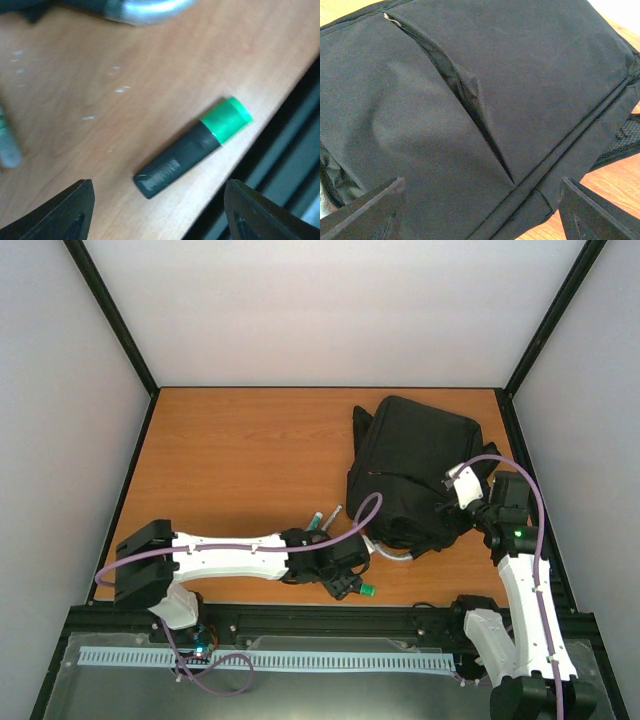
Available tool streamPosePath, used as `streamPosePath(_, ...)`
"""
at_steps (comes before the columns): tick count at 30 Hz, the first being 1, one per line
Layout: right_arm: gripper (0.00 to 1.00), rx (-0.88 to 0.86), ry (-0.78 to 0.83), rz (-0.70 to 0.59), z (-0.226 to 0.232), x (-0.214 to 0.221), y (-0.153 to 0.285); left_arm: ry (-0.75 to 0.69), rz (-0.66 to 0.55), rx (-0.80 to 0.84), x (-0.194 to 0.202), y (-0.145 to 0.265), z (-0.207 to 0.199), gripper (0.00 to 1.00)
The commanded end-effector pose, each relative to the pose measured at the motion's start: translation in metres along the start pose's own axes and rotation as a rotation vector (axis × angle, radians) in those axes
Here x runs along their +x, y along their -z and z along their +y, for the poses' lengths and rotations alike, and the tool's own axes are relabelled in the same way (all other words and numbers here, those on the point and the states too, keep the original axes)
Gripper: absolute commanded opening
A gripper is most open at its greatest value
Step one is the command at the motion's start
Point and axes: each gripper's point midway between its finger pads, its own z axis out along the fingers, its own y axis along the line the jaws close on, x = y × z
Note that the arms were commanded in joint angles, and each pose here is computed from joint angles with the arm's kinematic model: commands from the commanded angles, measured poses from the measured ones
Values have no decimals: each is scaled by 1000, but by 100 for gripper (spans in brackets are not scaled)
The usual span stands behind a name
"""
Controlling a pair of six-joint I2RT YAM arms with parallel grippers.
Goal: Pack the student bag
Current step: Move the stationery to the center of the board.
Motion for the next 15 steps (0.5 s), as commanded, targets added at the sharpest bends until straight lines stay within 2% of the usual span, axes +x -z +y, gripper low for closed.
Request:
streamPosePath(1,84,-19,-2,-11,4,1,1,-245,36,229,5,-1,-46,73)
streamPosePath(4,84,-26,0,-12,6,1,1,-308,55,276,5,-9,-58,72)
streamPosePath(10,84,-41,-2,-8,8,2,-1,-396,72,185,-2,-35,-51,71)
streamPosePath(13,84,-50,-3,-2,9,4,-1,-421,74,147,-6,-46,-49,68)
streamPosePath(15,84,-51,-4,-2,9,4,-2,-433,80,150,-6,-52,-51,62)
